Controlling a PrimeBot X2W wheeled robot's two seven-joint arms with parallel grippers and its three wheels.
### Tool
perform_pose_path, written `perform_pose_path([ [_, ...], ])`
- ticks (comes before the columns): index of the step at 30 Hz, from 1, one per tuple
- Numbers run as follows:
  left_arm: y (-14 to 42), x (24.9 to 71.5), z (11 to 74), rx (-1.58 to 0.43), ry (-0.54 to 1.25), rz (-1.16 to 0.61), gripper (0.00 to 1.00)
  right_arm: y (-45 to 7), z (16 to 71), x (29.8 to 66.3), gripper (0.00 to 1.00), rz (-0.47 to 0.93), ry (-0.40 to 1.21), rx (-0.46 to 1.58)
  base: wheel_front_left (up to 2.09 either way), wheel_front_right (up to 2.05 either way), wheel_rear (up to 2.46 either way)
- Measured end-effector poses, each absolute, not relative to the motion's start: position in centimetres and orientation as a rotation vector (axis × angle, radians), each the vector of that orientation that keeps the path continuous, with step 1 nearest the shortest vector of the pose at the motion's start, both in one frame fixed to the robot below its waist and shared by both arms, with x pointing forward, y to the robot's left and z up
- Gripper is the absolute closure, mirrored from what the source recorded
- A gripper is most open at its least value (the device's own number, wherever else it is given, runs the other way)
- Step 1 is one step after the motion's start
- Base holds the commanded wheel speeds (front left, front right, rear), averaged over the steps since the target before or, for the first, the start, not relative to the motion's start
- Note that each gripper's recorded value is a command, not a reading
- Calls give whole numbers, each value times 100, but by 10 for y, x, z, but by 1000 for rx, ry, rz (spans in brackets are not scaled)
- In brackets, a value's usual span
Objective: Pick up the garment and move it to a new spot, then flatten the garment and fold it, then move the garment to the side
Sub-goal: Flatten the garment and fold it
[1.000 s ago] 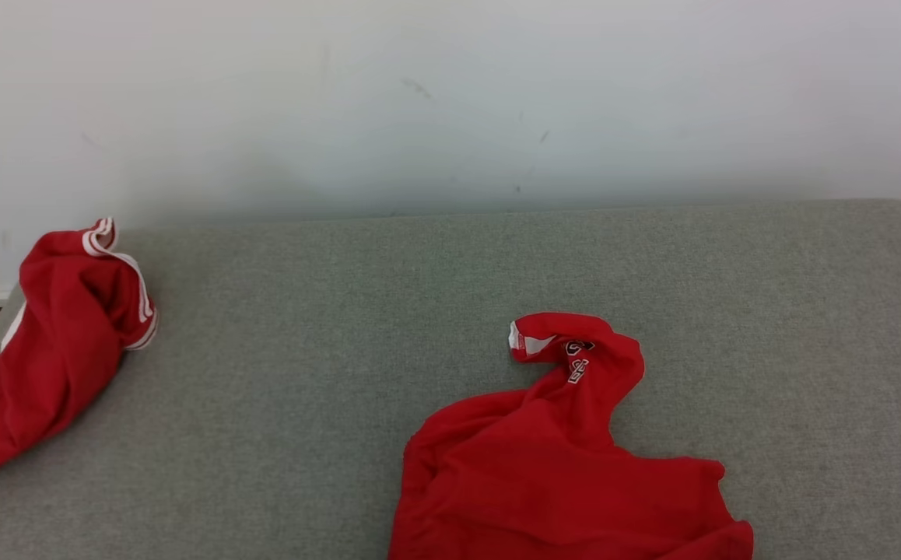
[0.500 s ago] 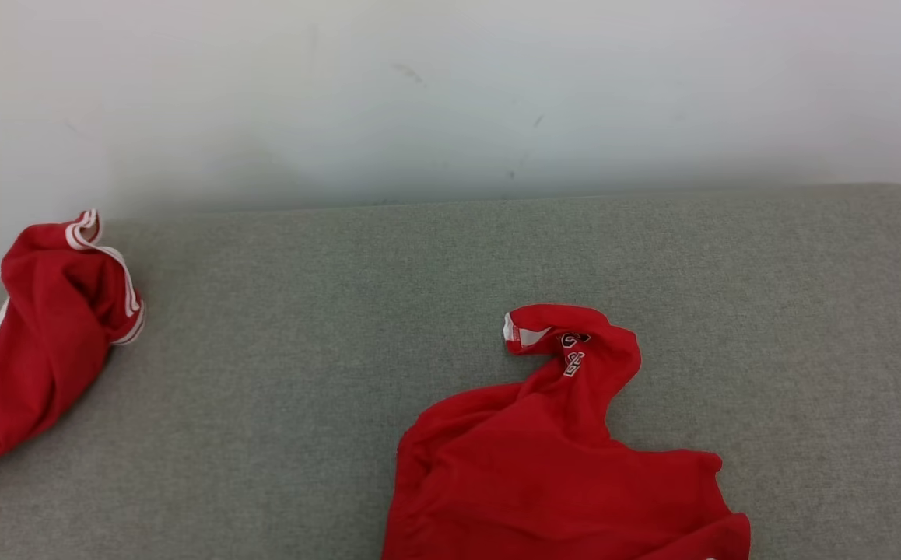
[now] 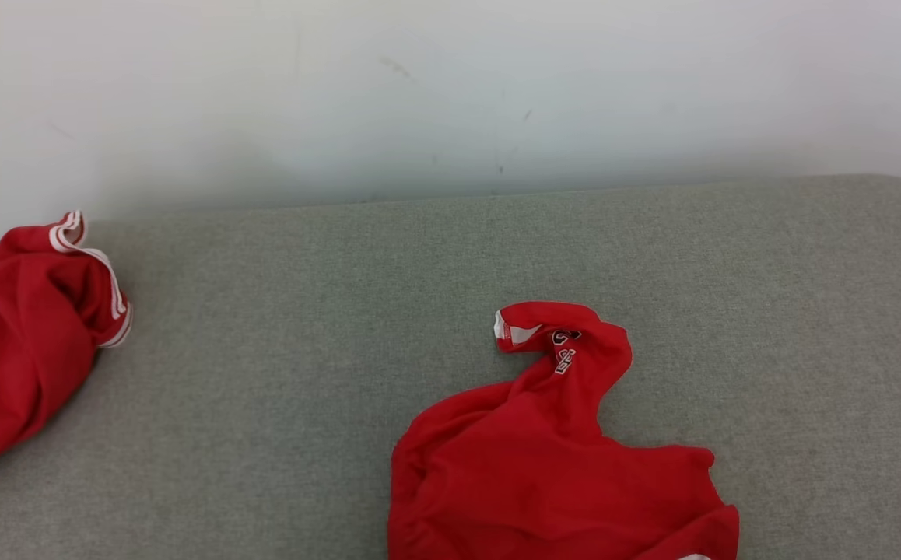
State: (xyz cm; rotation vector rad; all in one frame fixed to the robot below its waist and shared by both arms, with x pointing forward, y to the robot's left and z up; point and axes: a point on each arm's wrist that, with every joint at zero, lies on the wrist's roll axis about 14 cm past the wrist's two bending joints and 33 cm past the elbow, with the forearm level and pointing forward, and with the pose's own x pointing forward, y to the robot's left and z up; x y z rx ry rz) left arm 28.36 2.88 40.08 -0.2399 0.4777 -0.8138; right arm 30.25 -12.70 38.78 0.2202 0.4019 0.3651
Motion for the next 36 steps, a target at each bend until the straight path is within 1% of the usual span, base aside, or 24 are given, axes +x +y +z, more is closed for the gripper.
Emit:
perform_pose_path([
  [1, 28, 282, 400, -239, 480, -819, 44, -126, 388, 302, 53, 369, 400, 220, 0, 0, 0],
  [3, 26, 281, 400, -243, 487, -826, 61, -125, 390, 302, 72, 374, 397, 224, 0, 0, 0],
  [4, 25, 280, 399, -243, 490, -832, 71, -125, 391, 302, 84, 376, 396, 225, 0, 0, 0],
  [5, 24, 279, 400, -247, 493, -835, 82, -124, 392, 302, 93, 380, 393, 227, 0, 0, 0],
  [6, 22, 278, 400, -249, 495, -840, 89, -124, 392, 302, 100, 383, 390, 228, 0, 0, 0],
  [7, 21, 277, 399, -252, 500, -844, 100, -124, 393, 302, 100, 384, 389, 228, 0, 0, 0],
  [12, 16, 272, 400, -291, 521, -848, 100, -128, 399, 302, 100, 389, 376, 241, 0, 0, 0],
  [17, 20, 282, 417, -382, 498, -814, 100, -145, 421, 308, 100, 371, 318, 264, 0, 0, 0],
  [26, 16, 285, 470, -573, 443, -835, 100, -172, 467, 304, 100, 362, 235, 341, 0, 0, 0],
  [36, 14, 284, 538, -705, 383, -926, 100, -191, 525, 284, 100, 418, 227, 445, 0, 0, 0],
])
